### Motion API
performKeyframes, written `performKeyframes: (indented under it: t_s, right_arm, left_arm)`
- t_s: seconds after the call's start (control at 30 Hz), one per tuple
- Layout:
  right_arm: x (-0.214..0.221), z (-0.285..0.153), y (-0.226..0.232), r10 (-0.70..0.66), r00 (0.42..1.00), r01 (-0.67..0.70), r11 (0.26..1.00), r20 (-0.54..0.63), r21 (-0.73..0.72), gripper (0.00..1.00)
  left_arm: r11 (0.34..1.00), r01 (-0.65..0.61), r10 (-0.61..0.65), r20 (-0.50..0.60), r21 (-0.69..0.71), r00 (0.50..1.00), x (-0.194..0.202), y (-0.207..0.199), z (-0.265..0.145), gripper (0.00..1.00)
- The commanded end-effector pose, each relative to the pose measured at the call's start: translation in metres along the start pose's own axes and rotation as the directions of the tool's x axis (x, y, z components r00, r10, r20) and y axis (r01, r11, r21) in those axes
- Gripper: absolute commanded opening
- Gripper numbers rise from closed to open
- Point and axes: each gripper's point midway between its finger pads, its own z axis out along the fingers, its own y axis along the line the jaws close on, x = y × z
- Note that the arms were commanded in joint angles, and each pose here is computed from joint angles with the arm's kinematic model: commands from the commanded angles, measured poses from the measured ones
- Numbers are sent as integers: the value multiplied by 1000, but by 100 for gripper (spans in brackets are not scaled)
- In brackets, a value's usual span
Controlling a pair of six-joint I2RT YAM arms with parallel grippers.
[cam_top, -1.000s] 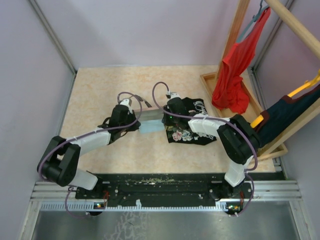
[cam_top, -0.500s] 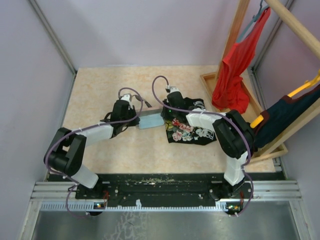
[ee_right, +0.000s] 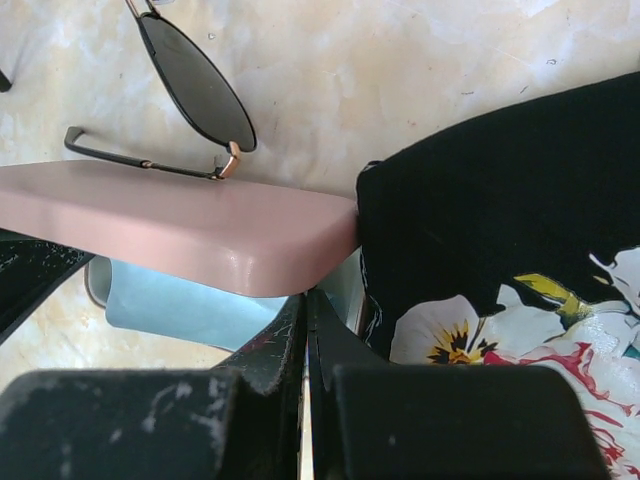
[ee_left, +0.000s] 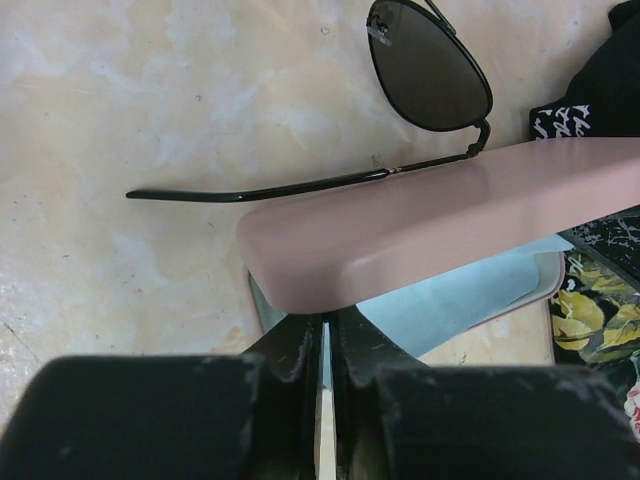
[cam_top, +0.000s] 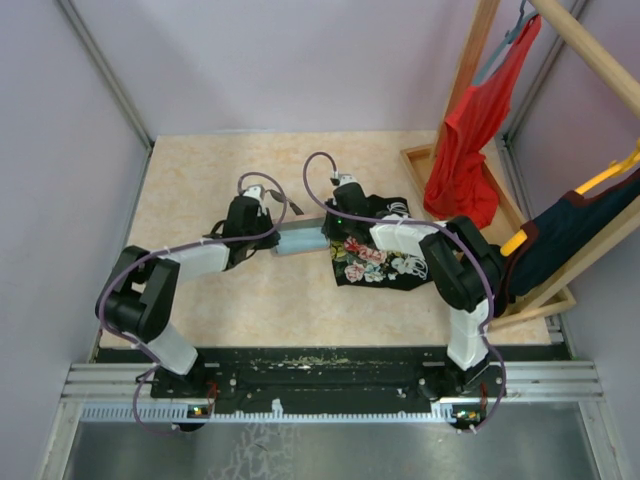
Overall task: Organize the sunglasses
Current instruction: Place the glasses cleaning cloth in the sunglasses case.
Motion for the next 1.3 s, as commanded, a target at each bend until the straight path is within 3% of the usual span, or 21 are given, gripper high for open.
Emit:
performKeyframes:
  t_s: [0.0,0.1,0.23,0.67,0.87,1.17,1.27]
  right_arm:
    - [-31,2,7,-7,997,9,1000,73,-30,0]
    - [-31,3,7,-5,997,7,999,73,-31,0]
    - [-33,2,9,-2,997,5,999,75,-42,0]
    - [-38,-5,8,2,996,1,1000,91,-28,37]
    - [-44,-18,9,-1,993,4,1000,117,-26,44]
    - [-46,-47,8,-14,988,19,999,155,-26,45]
    - [-40,-51,16,-37,990,49,995,135,-83,34]
  left_arm:
    - [1000,-7,7,35,14,999,-16,-2,4,11]
    - [1000,-5,4,37,7,999,-15,0,3,22]
    - [1000,0,0,43,4,999,-17,1,2,26]
    - [1000,25,-24,64,-15,998,-17,5,-8,32]
    - [999,42,-42,83,-5,996,-18,5,-19,35]
    - [997,79,-79,122,4,989,-17,6,-45,45]
    - [994,105,-105,124,6,987,-13,7,-56,45]
